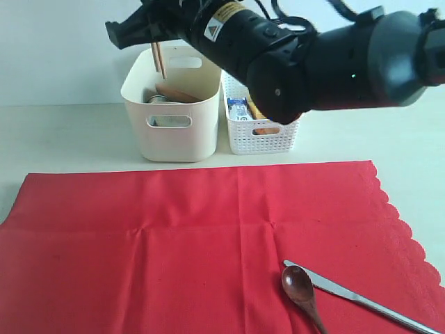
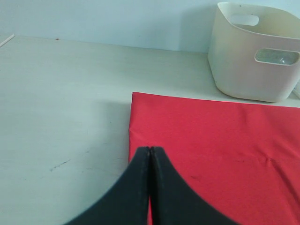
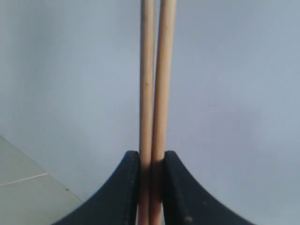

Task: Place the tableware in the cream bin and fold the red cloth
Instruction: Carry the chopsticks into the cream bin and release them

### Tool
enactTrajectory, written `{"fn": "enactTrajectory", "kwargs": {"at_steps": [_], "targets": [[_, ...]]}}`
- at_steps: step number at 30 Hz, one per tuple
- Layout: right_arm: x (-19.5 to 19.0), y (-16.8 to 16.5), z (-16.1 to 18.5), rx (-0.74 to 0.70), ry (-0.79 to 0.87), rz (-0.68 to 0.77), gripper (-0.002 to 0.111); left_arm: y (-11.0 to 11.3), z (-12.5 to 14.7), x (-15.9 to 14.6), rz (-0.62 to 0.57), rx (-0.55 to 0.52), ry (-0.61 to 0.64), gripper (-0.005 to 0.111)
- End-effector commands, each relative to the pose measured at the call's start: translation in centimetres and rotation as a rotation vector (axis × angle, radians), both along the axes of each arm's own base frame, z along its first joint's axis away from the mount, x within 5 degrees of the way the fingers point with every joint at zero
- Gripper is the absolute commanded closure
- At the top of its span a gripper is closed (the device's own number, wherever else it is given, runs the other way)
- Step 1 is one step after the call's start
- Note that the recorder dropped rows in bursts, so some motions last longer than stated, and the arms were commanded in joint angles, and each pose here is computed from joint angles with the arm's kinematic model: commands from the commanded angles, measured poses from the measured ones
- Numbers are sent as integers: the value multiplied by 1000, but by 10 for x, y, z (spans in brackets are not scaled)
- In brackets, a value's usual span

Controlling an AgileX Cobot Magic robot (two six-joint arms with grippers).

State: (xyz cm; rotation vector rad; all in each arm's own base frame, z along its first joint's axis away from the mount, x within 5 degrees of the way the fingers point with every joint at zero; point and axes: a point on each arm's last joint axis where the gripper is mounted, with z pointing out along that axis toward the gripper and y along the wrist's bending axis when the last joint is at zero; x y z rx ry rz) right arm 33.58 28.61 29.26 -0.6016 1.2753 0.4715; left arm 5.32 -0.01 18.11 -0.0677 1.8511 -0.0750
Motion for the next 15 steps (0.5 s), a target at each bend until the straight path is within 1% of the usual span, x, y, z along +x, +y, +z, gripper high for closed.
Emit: {"fn": "enactTrajectory", "kwargs": {"at_steps": [1, 3, 7, 12, 13, 15], "targets": [[11, 1, -17, -71, -151, -60, 108, 0, 0, 0, 1, 1, -13, 107], [17, 2, -25, -91, -161, -97, 108, 0, 0, 0, 1, 1, -13, 107], [36, 5, -44, -106, -131, -169, 108, 0, 0, 0, 1, 1, -13, 107], [62, -3, -82, -97, 0, -291, 108, 0, 0, 0, 1, 1, -13, 107], [66, -4, -86, -103, 14, -297, 108, 0, 0, 0, 1, 1, -13, 107], [73, -6, -99, -109, 57, -308, 104, 0, 0, 0, 1, 1, -13, 107]]}}
